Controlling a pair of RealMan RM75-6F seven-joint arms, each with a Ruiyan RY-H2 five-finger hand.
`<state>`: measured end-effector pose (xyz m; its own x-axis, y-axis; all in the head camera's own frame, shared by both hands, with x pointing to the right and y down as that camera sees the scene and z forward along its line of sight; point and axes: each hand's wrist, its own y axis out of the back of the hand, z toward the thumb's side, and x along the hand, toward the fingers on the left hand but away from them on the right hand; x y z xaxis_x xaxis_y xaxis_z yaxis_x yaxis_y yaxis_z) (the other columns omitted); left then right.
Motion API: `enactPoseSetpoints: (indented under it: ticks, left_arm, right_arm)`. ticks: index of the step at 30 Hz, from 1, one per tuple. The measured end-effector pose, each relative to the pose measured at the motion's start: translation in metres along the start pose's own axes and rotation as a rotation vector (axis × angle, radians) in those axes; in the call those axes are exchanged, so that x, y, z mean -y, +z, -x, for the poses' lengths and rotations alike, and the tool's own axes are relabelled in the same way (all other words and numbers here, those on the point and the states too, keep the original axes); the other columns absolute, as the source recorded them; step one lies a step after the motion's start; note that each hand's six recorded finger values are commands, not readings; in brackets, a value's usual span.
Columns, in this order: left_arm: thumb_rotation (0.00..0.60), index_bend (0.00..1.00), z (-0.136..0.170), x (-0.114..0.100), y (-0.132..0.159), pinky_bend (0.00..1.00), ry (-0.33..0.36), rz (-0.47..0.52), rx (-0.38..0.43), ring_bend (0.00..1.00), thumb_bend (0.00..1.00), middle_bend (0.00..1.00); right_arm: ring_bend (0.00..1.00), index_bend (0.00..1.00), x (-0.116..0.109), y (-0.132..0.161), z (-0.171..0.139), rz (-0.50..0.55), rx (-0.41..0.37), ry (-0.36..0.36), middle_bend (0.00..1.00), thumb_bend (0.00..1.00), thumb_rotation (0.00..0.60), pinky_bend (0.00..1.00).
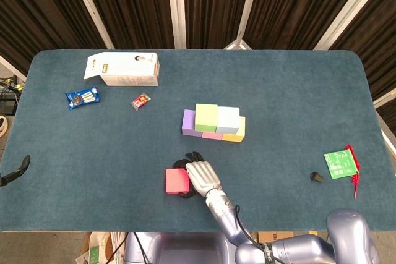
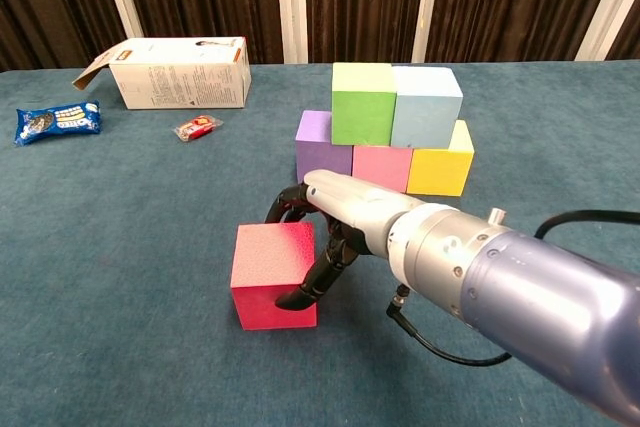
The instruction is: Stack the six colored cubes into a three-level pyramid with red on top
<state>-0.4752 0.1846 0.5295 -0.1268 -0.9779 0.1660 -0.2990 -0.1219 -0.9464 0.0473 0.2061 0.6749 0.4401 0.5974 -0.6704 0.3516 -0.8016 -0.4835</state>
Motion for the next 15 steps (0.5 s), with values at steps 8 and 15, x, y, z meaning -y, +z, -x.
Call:
enactPoseSetpoints:
  ticks: [8,15]
  left_arm:
    - [0.6,0.07,-0.0003,0.0025,0.0003,0.0,-0.003,-0.002,-0.001,0.0,0.37,0.01]
    - [0.6,0.08,-0.0008,0.0028,0.0004,0.0,0.001,0.004,-0.002,0.0,0.37,0.02]
  right_arm:
    - [0.15,0.37,0.0003,-0.0059,0.0036,0.022,0.011,-0.002,0.35,0.28,0.6,0.0]
    - [0.19,0.42,-0.0007,-0.009,0.0042,0.038,0.015,-0.005,0.41,0.31,0.6,0.0]
